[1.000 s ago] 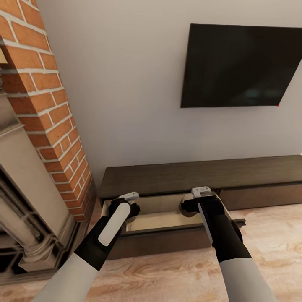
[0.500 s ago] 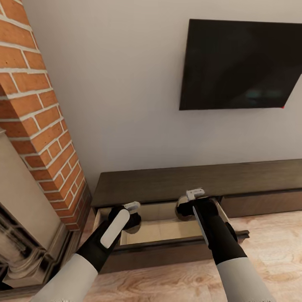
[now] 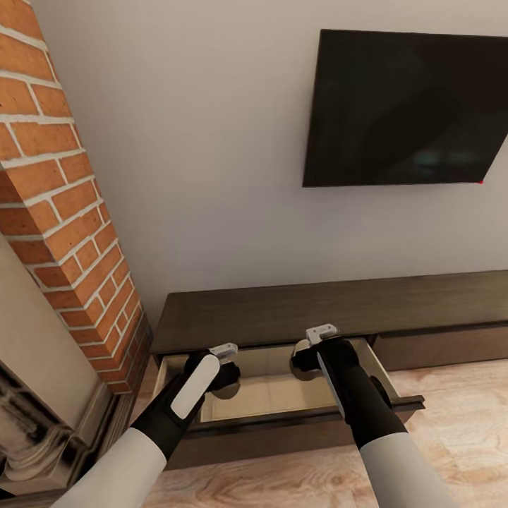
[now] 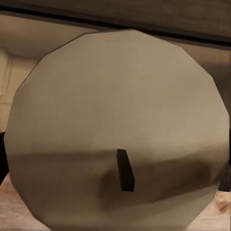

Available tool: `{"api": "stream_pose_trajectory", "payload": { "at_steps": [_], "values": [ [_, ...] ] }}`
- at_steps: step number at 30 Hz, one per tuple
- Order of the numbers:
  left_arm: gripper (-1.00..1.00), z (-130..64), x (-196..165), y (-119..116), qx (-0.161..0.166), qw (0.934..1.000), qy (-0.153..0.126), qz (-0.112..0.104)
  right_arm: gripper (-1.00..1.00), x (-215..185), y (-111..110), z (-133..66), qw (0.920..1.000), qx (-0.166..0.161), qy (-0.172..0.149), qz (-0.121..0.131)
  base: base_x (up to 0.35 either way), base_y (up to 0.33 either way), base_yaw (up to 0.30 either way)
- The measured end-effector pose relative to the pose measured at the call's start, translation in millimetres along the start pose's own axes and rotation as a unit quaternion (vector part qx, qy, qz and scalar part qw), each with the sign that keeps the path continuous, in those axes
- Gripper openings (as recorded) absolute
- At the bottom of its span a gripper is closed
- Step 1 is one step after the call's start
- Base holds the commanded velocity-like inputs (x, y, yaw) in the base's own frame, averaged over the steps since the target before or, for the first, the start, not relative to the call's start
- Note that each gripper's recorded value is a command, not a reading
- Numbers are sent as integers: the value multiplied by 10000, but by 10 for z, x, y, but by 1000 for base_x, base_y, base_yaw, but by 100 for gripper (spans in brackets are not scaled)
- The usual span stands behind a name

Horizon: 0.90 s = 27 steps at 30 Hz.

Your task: Place each of the two pumpkins and all three candles from the living room inside a cabinet in the living room (use any cabinet), then make sure every cabinet is closed, and position the cauldron so it is next to a table in the living room.

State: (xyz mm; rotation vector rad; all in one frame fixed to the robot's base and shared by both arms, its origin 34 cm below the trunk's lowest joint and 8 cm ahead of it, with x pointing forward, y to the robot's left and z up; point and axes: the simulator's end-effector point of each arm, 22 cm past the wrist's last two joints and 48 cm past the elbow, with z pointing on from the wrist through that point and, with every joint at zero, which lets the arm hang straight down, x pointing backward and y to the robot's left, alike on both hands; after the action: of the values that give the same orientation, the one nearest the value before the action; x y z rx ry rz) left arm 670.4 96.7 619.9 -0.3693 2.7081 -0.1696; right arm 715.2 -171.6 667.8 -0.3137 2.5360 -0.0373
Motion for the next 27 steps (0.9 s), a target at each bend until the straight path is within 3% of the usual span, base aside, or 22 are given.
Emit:
{"api": "stream_pose_trajectory", "payload": {
  "at_steps": [4, 7, 13, 17, 21, 25, 27],
  "values": [
    [-100, 27, 118, -126, 367, 9989, 233, -175, -100, 16, 147, 14, 9999, -82, 40, -140, 25, 0, 0],
    [-100, 145, 313, -44, 284, 9980, 509, -224, -100, 115, 223, 73, 9996, -134, 185, -177, 5, 0, 0],
    [-100, 243, 457, 37, 166, 9971, 683, -276, -100, 354, 391, 199, 9980, -246, 522, -244, 0, 0, 0],
    [-100, 259, 479, -17, 237, 9970, 670, -303, -100, 578, 428, 305, 9959, -266, 820, -286, 0, 0, 0],
    [-100, 264, 473, -84, 386, 9969, 627, -274, -100, 603, 424, 318, 9956, -251, 856, -296, 54, 0, 0],
    [-100, 277, 383, -95, 428, 9972, 426, -442, -100, 635, 435, 331, 9952, -257, 898, -304, 220, 0, 0],
    [-100, 273, 383, -133, 449, 9974, 377, -426, -100, 635, 439, 331, 9952, -264, 897, -304, 58, 0, 0]
  ]
}}
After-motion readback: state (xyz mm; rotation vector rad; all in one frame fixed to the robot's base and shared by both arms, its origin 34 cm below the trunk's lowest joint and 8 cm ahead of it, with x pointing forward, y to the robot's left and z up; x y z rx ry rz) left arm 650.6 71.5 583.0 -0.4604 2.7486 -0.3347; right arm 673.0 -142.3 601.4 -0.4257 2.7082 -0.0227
